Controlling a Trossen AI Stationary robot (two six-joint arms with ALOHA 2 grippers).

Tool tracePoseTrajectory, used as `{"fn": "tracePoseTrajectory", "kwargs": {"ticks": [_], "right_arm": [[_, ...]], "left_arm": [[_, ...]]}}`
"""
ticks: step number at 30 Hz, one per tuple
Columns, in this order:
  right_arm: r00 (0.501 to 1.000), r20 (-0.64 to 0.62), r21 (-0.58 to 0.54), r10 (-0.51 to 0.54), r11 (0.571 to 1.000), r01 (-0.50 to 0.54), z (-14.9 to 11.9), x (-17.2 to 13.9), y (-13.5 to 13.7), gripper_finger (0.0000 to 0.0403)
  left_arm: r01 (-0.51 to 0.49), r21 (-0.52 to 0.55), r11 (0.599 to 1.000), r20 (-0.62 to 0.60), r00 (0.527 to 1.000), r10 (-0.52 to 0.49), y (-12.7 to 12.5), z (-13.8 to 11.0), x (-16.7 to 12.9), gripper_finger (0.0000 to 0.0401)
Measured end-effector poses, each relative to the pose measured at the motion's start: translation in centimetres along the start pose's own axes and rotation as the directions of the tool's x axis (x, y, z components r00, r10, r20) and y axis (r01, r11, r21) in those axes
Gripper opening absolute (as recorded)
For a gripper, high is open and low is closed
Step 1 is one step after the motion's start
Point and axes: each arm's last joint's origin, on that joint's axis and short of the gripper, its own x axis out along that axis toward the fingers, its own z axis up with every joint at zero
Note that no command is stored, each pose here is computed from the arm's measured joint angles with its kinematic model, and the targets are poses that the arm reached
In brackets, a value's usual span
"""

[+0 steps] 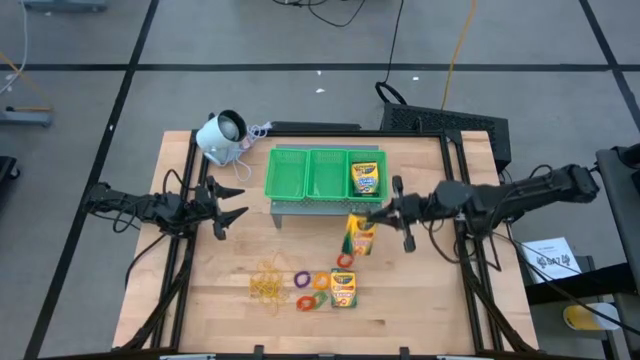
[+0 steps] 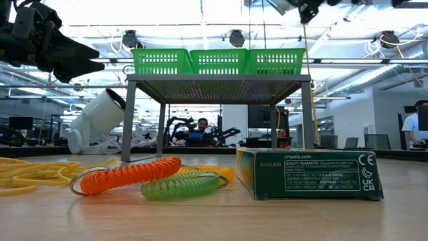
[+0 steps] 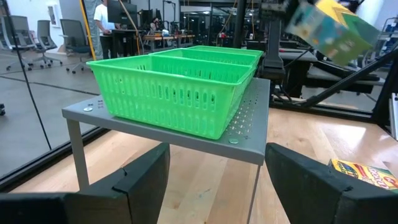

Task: Pick & Place Office Desk Supplies
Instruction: Stack the right yellow crayon box on the yellow crayon box in the right green basket

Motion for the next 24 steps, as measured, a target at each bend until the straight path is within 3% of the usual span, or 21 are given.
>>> {"fn": "tracePoseTrajectory", "kwargs": {"ticks": [12, 18, 24], "right_arm": [[1.000, 0.009, -0.030, 0.006, 1.000, -0.006, 5.3, -0.3, -5.2, 0.0000], [0.995, -0.050, -0.097, -0.091, 0.992, 0.086, 6.1, -0.6, -7.4, 0.0000], [0.966, -0.162, -0.095, -0.199, 0.978, 0.186, 5.5, -1.6, -10.0, 0.0000]], "left_arm": [[0.000, -0.001, 1.000, 0.002, 1.000, 0.000, 0.0, 0.0, 0.0, 0.0271], [0.000, 0.000, 1.000, 0.000, 1.000, 0.000, 0.0, 0.0, 0.0, 0.0271], [0.000, 0.000, 1.000, 0.001, 1.000, 0.000, 0.0, 0.0, 0.0, 0.0271]]}}
